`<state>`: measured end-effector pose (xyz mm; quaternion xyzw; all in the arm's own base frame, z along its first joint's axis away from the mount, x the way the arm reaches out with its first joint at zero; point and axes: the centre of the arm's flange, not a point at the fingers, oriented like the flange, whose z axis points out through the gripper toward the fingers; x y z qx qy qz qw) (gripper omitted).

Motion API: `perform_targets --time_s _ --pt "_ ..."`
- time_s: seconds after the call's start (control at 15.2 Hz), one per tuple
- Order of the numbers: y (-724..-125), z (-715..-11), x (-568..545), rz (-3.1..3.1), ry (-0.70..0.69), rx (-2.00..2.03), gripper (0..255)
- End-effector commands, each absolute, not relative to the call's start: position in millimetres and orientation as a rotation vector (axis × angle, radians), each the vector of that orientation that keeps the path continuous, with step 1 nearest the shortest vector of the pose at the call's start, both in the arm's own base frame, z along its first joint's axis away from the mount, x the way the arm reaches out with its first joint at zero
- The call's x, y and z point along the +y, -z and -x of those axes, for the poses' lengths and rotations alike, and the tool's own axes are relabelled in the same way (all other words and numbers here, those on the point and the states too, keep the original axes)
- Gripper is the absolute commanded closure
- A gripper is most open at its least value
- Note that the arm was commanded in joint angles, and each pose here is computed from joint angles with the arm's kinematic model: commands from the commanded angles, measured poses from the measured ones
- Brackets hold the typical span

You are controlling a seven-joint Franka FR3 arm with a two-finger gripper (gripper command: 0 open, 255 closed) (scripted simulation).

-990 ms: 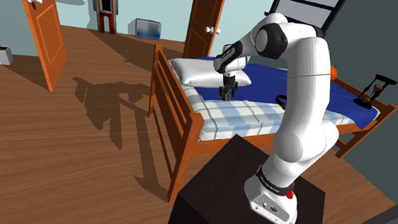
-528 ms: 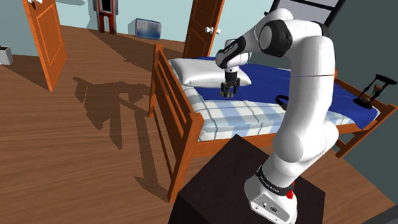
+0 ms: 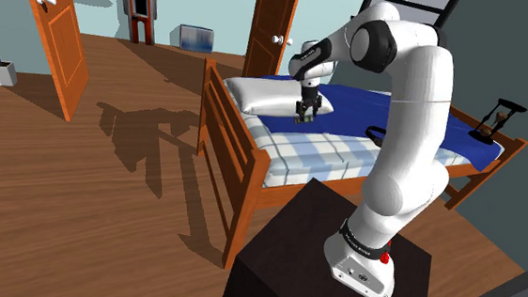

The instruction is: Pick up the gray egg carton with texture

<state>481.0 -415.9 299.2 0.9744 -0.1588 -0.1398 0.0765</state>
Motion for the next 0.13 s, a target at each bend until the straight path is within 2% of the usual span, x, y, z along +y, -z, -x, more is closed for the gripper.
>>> perform_targets --time_s 0.0,0.07 --pt "-304.9 -481.8 -416.1 -2.92 0.419 -0.476 255" --pt "-304.9 -481.8 -416.1 -2.92 0.419 -0.476 255"
